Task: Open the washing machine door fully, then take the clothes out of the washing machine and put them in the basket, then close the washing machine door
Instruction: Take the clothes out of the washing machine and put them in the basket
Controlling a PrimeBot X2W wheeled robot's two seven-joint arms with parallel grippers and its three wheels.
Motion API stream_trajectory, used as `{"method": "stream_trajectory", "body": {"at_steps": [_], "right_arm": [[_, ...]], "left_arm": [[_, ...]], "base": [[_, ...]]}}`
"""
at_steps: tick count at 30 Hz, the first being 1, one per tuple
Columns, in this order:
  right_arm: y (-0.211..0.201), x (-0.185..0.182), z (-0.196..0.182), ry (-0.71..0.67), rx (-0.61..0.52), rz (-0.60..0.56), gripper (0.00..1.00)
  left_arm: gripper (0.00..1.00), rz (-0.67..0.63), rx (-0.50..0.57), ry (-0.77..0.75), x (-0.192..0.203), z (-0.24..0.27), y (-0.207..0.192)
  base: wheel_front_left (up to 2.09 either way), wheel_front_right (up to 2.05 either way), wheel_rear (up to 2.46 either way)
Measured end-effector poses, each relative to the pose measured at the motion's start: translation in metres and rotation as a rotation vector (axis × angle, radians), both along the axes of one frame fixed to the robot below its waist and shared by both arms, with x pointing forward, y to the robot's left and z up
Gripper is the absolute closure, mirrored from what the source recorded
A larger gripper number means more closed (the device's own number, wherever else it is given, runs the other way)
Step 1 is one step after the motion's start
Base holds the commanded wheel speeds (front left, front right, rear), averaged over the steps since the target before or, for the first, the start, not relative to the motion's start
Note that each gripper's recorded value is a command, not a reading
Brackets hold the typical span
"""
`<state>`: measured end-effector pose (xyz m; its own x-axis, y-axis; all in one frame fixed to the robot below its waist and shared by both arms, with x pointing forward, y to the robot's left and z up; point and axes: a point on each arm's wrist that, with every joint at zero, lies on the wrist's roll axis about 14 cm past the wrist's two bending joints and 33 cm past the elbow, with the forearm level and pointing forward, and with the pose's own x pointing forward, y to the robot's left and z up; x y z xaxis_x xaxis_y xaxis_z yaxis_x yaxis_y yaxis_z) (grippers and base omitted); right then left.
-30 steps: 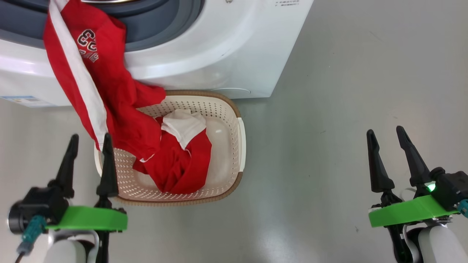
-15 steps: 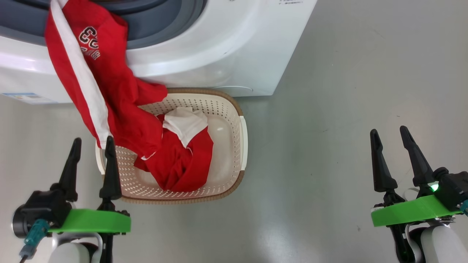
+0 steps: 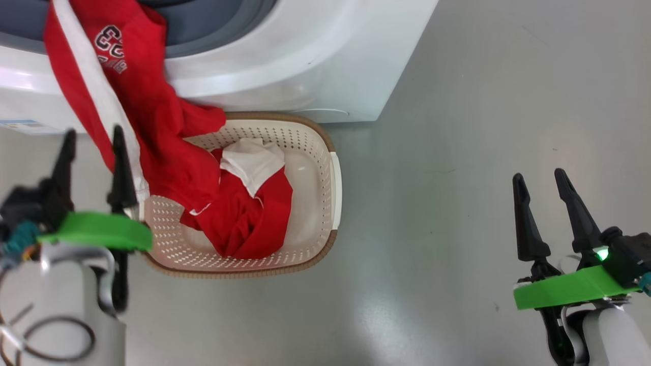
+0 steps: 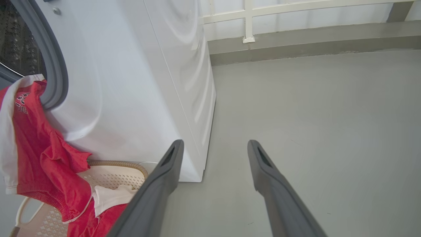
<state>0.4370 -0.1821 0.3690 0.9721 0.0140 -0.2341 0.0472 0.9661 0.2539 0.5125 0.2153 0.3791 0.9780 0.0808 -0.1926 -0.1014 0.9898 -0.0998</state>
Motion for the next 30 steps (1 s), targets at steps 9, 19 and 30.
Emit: {"method": "stream_trajectory", "body": {"at_steps": [9, 19, 30], "right_arm": [[-0.001, 0.005, -0.004, 0.004, 0.008, -0.005, 0.0], [-0.007, 0.002, -0.005, 0.01, 0.007, -0.022, 0.0], [-0.01, 0.001, -0.005, 0.012, 0.003, -0.027, 0.0]], "left_arm": [[0.0, 0.001, -0.008, 0.09, 0.045, -0.025, 0.004], [0.01, -0.019, 0.016, 0.196, 0.059, -0.05, -0.001], [1.0, -0.014, 0.028, 0.208, 0.065, -0.051, 0.003]], "base": [[0.0, 0.0, 0.0], [0.0, 0.0, 0.0], [0.0, 0.0, 0.0]]}}
